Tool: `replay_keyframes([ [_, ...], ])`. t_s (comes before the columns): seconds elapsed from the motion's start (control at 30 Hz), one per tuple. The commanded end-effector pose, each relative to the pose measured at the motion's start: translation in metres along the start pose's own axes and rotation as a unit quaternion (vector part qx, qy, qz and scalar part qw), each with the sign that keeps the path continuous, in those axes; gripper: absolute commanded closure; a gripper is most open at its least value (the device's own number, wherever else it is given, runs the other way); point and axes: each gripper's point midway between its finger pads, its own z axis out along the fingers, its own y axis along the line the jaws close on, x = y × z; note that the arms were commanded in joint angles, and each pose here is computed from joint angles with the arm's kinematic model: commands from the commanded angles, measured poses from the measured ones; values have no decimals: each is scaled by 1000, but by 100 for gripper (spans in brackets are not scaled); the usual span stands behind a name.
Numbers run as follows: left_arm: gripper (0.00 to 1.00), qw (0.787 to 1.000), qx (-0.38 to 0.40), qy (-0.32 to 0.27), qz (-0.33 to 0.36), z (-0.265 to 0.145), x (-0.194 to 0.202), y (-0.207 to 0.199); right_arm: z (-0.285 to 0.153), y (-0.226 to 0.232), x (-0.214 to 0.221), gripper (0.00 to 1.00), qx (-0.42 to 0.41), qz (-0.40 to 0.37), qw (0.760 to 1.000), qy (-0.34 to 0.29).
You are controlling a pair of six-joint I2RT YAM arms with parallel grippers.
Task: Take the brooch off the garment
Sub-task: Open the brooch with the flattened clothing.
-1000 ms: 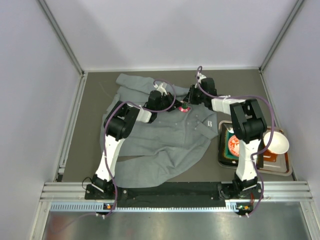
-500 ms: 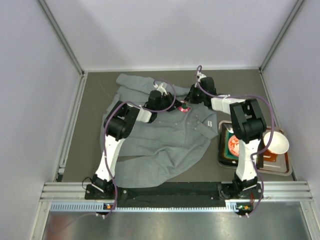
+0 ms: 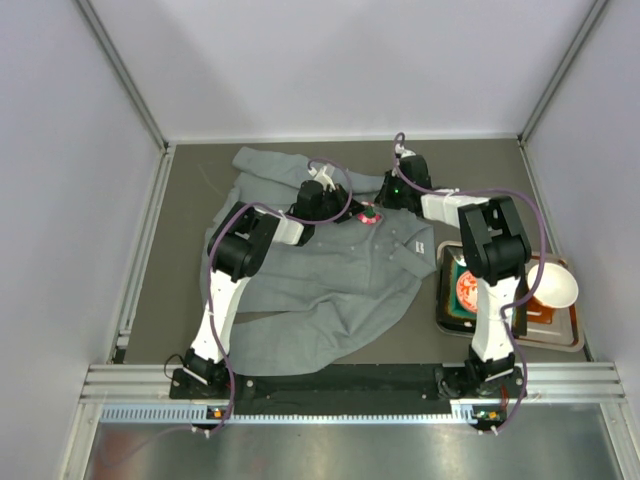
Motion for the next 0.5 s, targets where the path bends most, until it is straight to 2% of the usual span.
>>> replay_keyframes([
  [0.0,100,1000,-10,21,9,3,13,6,-11,22,-23,95,-32,-13,998,-44],
  [0.17,100,1000,-11,21,9,3,13,7,-35,35,-38,85,-54,-25,995,-85],
  [0.47,100,1000,-8,22,10,4,13,4,-32,58,-36,71,-93,-38,992,-79],
])
